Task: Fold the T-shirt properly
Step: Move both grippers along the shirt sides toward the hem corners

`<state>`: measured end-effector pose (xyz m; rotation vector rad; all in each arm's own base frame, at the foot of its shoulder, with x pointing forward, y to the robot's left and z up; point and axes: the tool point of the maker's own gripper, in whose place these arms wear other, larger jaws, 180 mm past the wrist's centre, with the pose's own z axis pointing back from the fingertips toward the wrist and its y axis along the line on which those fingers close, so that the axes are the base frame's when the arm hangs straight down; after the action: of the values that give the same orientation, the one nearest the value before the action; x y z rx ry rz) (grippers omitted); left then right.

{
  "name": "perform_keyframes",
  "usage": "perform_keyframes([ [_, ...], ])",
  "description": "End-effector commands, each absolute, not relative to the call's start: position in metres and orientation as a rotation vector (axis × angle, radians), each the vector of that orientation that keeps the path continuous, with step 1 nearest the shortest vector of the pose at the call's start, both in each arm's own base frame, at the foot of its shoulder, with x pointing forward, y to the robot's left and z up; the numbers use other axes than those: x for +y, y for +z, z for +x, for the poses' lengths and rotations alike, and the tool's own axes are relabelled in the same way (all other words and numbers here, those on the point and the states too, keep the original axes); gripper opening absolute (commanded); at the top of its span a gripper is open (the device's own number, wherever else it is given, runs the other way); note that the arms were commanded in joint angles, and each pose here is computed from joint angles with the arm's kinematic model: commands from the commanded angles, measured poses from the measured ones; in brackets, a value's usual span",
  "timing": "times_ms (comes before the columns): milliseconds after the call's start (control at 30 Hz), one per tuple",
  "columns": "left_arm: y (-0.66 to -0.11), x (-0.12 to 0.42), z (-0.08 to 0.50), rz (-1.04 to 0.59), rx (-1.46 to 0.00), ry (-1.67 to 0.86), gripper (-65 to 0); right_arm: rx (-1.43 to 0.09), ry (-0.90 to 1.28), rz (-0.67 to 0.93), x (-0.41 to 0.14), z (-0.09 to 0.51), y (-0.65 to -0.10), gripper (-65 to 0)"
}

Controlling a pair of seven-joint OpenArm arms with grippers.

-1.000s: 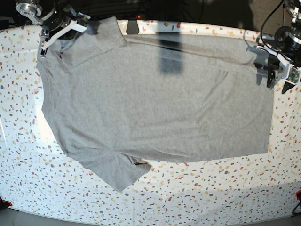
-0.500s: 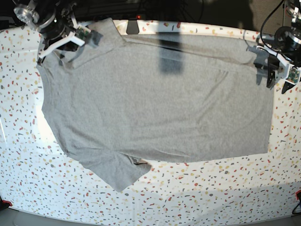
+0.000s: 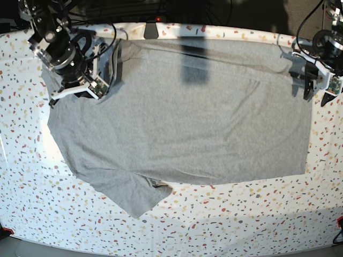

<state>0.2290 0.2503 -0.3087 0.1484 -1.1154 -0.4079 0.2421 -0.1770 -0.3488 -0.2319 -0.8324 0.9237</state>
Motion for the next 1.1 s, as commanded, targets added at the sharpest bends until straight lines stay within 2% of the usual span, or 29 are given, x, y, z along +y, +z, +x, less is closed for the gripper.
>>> perform_keyframes([
  [0,-0.296,0.25,0.233,0.156,-1.161,-0.422,-37.3,-0.865,0.909,-0.241,-0.177,0.251,-0.343,-65.0],
  [467,-0.296,0.25,0.233,0.156,-1.16,-0.421,-37.3,-0.891,0.67,-0.219,-0.155,0.308,-0.348,-65.0],
  [600,-0.296,0.251,0.233,0.157,-1.161,-0.422,-37.3,-0.882,0.662,-0.232,-0.157,0.313,-0.344,-43.1],
  [667,-0.295,0.251,0.234,0.158,-1.162,-0.424,-37.3,-0.864,0.659,-0.24,-0.16,0.312,-0.345,-37.5],
  [867,-0.286,0.259,0.241,0.19,-1.168,-0.47,-37.3,-0.864,0.655,-0.254,-0.162,0.313,-0.34,-36.9],
  [967,-0.274,0.267,0.251,0.226,-1.203,-0.457,-37.3,-0.886,0.624,-0.256,-0.167,0.319,-0.334,-36.9],
  [1067,-0.26,0.264,0.264,0.184,-1.263,-0.425,-37.3,-0.916,0.565,-0.207,-0.17,0.324,-0.326,-36.9],
])
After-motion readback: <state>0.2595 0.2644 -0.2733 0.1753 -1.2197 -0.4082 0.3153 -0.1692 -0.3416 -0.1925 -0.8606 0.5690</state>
